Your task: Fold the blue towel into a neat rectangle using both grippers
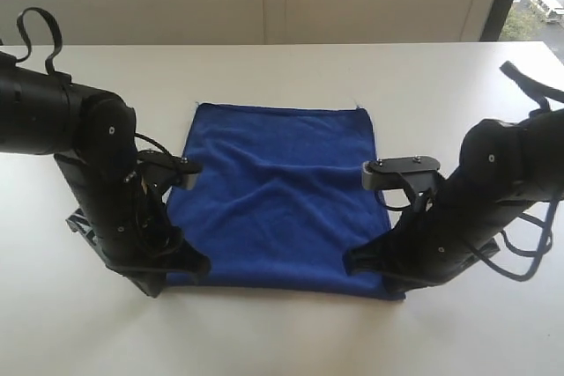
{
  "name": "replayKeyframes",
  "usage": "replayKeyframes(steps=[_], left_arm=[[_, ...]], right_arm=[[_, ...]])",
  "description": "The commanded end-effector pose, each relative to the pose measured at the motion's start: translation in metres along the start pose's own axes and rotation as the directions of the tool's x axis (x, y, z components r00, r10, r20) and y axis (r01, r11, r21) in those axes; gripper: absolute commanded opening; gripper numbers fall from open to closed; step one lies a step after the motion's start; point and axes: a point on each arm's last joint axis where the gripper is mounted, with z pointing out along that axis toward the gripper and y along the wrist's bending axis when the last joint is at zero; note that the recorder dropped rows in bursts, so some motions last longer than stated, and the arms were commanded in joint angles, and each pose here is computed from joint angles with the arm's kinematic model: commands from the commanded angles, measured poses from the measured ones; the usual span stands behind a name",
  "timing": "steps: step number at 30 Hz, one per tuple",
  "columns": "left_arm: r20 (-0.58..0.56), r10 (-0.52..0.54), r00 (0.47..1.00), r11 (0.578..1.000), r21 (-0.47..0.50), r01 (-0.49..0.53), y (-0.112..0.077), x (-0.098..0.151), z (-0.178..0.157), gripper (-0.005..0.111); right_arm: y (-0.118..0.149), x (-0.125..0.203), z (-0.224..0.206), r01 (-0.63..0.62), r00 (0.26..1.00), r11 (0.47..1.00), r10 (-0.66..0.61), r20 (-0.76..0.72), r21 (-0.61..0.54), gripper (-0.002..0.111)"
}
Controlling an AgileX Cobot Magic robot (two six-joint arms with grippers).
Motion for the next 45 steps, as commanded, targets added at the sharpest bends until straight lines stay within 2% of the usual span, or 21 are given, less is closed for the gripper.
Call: replayKeyframes(steps=[1, 4, 10, 13, 17, 23, 29, 36, 39, 42, 45], left_arm=[[-0.056, 0.03, 0.998, 0.999, 0.014, -0.029, -0.015, 0.008, 0.003, 0.0], [-0.039, 0.049, 0.998, 0.999, 0.017, -0.049, -0.021, 0.009, 0.0, 0.0], [0.056, 0.07, 0.996, 0.997, 0.019, -0.072, -0.024, 0.011, -0.027, 0.0], [0.132, 0.091, 0.987, 0.996, -0.011, -0.091, -0.021, 0.011, -0.04, 0.0], [0.174, 0.062, 0.983, 0.995, -0.09, -0.047, -0.009, 0.004, -0.039, 0.0], [0.146, 0.044, 0.988, 0.994, -0.103, -0.029, -0.003, -0.005, -0.015, 0.0], [0.07, 0.006, 0.998, 0.994, -0.111, 0.001, -0.001, -0.007, 0.01, 0.0], [-0.061, -0.025, 0.998, 0.993, -0.12, 0.017, 0.0, 0.005, 0.013, 0.0], [-0.089, -0.013, 0.996, 0.993, -0.12, 0.002, -0.004, 0.008, 0.013, 0.0], [-0.094, 0.025, 0.995, 0.993, -0.114, -0.036, -0.016, 0.01, 0.014, 0.0], [-0.1, 0.028, 0.995, 0.992, -0.116, -0.04, -0.017, 0.011, 0.014, 0.0]], right_arm=[[0.001, 0.01, -0.012, 0.029, 1.0, 1.0, -0.029, -0.009, -0.001, 0.0], [0.002, 0.009, -0.019, 0.04, 0.999, 0.999, -0.04, 0.02, -0.003, 0.0], [0.002, 0.003, -0.023, 0.023, 0.995, 1.0, -0.023, 0.094, -0.001, 0.0], [0.002, 0.0, -0.024, 0.014, 0.992, 1.0, -0.014, 0.125, 0.0, 0.0], [0.003, -0.001, -0.024, 0.003, 0.99, 1.0, -0.002, 0.138, -0.007, 0.0], [0.008, -0.001, -0.015, 0.018, 0.992, 1.0, -0.016, 0.128, -0.017, 0.0], [0.007, -0.002, 0.003, 0.025, 0.995, 1.0, -0.025, 0.097, -0.001, 0.0], [0.002, 0.004, 0.011, 0.109, 0.994, 0.993, -0.11, 0.015, 0.034, 0.0], [0.001, 0.007, 0.011, 0.138, 0.99, 0.989, -0.138, -0.013, 0.045, 0.0], [0.001, 0.008, 0.01, 0.142, 0.99, 0.989, -0.141, -0.03, 0.044, 0.0], [0.001, 0.011, 0.008, 0.145, 0.988, 0.989, -0.142, -0.055, 0.04, 0.0]])
